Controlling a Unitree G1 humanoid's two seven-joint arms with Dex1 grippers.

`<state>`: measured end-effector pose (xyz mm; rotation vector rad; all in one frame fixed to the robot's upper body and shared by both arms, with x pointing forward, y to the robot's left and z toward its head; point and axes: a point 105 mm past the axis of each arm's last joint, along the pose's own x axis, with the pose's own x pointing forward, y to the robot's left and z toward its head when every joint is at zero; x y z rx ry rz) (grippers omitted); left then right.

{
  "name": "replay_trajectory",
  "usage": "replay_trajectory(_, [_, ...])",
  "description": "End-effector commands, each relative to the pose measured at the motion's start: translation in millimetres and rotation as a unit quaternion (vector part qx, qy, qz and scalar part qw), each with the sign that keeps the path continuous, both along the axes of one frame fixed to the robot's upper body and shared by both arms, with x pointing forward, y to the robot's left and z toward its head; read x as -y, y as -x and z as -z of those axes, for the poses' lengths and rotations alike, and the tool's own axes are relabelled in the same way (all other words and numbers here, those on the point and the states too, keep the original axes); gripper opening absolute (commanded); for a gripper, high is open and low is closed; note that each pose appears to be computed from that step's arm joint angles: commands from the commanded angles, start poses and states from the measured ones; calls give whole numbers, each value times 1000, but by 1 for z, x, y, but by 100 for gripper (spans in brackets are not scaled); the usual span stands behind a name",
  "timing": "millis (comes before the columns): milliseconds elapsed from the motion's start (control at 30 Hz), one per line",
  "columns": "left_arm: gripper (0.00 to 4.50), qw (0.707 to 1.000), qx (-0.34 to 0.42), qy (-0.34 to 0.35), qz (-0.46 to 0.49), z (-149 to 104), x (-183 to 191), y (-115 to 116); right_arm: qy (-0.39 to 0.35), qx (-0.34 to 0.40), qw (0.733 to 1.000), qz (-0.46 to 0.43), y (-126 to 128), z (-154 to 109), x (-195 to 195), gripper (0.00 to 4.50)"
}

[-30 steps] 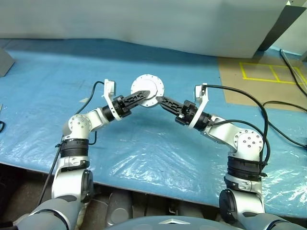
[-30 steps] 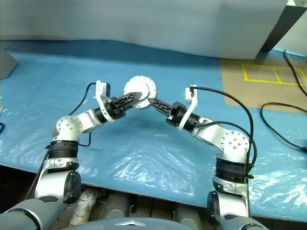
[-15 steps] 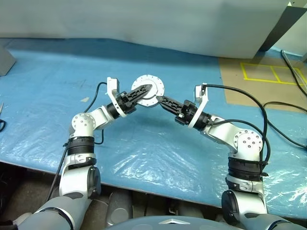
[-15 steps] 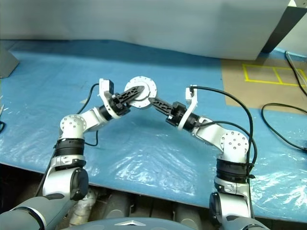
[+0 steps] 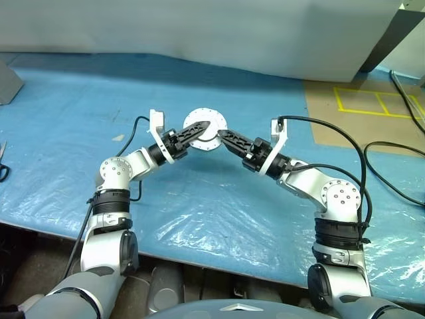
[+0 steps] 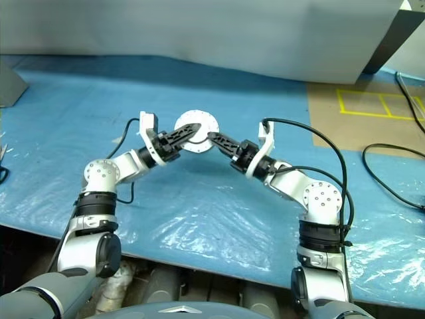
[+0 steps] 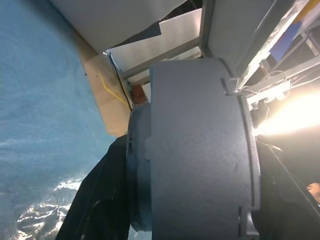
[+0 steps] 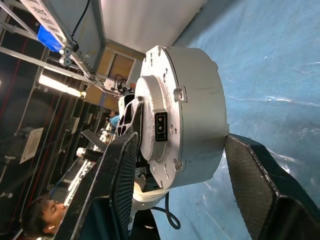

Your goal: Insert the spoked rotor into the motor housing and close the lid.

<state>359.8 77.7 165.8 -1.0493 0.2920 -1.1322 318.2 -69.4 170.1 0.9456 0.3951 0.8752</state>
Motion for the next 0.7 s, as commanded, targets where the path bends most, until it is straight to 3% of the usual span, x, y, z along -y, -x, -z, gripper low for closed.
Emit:
replay_trajectory(33, [240,999,37,6,-15,-21,-6,-7,-30,37,998,-31,8,-21,-7,271])
replay_trajectory(500, [240,975,74,-18,-209,-49,-104,-48,-24,33,999,-30,5,-18,-8,271])
replay_trajectory(700, [240,944,26,-97,-315,-13,-152,-64,-16,36,999,-26,2,-17,-9,271])
